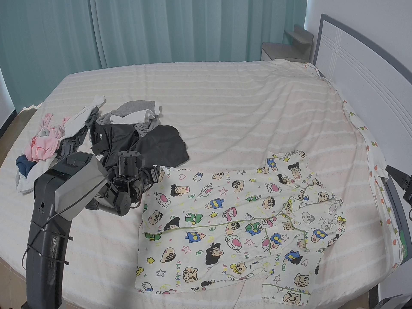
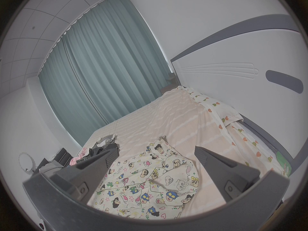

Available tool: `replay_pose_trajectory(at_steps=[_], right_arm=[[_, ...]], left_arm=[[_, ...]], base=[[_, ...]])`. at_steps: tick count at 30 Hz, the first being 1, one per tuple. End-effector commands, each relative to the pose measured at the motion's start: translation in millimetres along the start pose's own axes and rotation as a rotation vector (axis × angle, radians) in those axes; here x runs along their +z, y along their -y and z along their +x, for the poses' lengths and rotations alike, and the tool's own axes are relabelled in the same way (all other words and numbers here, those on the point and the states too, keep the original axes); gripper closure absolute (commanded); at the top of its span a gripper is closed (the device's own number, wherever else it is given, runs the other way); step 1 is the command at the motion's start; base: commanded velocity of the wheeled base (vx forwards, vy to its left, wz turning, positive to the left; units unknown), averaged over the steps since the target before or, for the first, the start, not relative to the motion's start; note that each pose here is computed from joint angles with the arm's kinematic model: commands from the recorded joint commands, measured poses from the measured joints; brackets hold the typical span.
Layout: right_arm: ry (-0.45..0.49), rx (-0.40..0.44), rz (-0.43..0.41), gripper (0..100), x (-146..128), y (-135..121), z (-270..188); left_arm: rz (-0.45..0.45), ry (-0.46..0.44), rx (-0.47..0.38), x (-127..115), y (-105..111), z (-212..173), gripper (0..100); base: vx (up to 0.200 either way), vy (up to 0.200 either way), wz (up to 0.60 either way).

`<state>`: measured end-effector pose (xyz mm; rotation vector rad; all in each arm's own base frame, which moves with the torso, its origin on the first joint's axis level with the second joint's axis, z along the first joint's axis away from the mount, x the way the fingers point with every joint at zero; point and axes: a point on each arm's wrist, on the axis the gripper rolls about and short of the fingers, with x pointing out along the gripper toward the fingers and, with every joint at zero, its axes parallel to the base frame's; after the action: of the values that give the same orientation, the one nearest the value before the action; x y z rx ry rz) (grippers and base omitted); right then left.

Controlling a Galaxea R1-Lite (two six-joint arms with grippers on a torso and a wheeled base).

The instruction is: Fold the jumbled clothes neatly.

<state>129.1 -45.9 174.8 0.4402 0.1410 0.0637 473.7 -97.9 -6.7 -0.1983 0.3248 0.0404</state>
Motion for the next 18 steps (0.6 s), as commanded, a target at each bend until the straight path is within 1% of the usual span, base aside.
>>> replay_pose_trajectory(at_steps=[1,2,3,4,5,12,18], right_arm=[[-0.001,0.000,0.000,0,0,0,0],[-0.001,0.000,0.000,0,0,0,0],[-0.001,0.000,0.001,0,0,0,0],[-0.001,0.000,0.000,0,0,0,0],[0.001,0.001,-0.001,0,0,0,0],[0.003,0.002,-0.002,0,0,0,-1],[0.005,0.003,-0.002,0,1,-1,-1]], left_arm=[[0.012,-0.016,-0.012,-1,1,-4,0],[0.012,-0.016,-0.012,-1,1,-4,0],[0.024,-0.065,-0.030,-13,0,-9,0],[0.029,-0.091,-0.043,-19,0,-11,0],[0.031,-0.096,-0.047,-20,1,-11,0],[0.043,-0.106,-0.049,-26,0,-8,0],[0.037,-0.102,-0.055,-34,1,3,0]], base=[[0.000,0.000,0.00],[0.000,0.000,0.00],[0.000,0.000,0.00],[0.000,0.000,0.00],[0.000,0.000,0.00],[0.000,0.000,0.00],[0.000,0.000,0.00]])
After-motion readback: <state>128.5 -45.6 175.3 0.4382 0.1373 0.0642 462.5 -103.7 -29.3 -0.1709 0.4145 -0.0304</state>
